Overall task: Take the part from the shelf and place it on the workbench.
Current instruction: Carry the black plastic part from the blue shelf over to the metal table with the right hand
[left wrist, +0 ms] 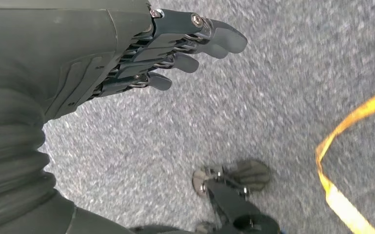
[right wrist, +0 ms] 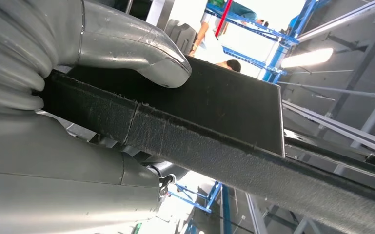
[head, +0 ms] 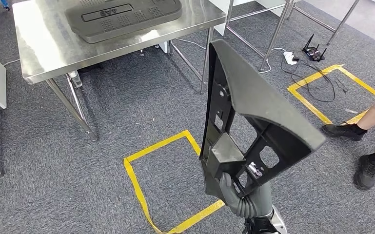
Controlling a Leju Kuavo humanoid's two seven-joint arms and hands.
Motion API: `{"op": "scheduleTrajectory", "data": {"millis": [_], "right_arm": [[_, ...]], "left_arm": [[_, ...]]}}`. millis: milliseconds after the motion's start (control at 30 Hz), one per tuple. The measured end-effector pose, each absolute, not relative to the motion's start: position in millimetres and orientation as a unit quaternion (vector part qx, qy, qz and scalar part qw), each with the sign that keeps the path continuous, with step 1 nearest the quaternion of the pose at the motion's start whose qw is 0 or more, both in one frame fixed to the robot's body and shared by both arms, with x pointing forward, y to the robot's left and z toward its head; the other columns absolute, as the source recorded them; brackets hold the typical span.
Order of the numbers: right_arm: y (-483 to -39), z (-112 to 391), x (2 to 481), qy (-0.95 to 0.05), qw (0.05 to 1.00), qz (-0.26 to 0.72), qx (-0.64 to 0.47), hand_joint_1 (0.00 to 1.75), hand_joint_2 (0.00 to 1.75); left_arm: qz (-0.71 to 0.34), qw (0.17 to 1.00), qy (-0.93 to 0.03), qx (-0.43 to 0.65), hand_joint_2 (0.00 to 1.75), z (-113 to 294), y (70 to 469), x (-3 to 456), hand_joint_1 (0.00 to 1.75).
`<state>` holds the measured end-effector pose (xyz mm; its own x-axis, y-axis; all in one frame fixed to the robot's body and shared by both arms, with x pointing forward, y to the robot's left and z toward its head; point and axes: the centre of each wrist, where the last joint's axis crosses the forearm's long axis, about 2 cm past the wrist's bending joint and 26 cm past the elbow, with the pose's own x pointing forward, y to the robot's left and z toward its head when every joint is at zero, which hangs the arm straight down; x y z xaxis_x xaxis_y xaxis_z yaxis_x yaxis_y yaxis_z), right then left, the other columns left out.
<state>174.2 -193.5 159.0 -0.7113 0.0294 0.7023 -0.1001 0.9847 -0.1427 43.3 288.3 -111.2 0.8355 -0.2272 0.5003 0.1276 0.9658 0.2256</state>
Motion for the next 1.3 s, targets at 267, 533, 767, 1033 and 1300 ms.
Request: {"op": "scheduleTrajectory", "data": {"millis": [267, 533, 767, 1033, 1300], "right_arm": [[-192.1, 159.7, 174.5, -0.922, 0.379, 0.081, 0.020, 1.75, 1.75], [-191.5, 160.1, 174.8, -0.922, 0.379, 0.079, 0.020, 1.75, 1.75], [-193.3, 160.2, 175.8, -0.922, 0.378, 0.079, 0.017, 1.75, 1.75], [-192.9, 161.9, 177.6, -0.924, 0.375, 0.074, 0.015, 1.75, 1.75], [-193.9, 160.4, 177.0, -0.923, 0.377, 0.077, 0.013, 1.75, 1.75]], "left_arm": [[-0.093, 0.957, -0.260, 0.087, 1.75, -111.2, 288.8, 43.2, 0.00], [-0.093, 0.957, -0.259, 0.088, 1.75, -111.2, 289.7, 43.2, 0.00], [-0.093, 0.958, -0.258, 0.088, 1.75, -111.2, 289.6, 43.3, 0.00], [-0.092, 0.959, -0.255, 0.087, 1.75, -111.0, 290.5, 45.3, 0.00], [-0.091, 0.960, -0.251, 0.087, 1.75, -111.0, 291.2, 45.3, 0.00]]}}
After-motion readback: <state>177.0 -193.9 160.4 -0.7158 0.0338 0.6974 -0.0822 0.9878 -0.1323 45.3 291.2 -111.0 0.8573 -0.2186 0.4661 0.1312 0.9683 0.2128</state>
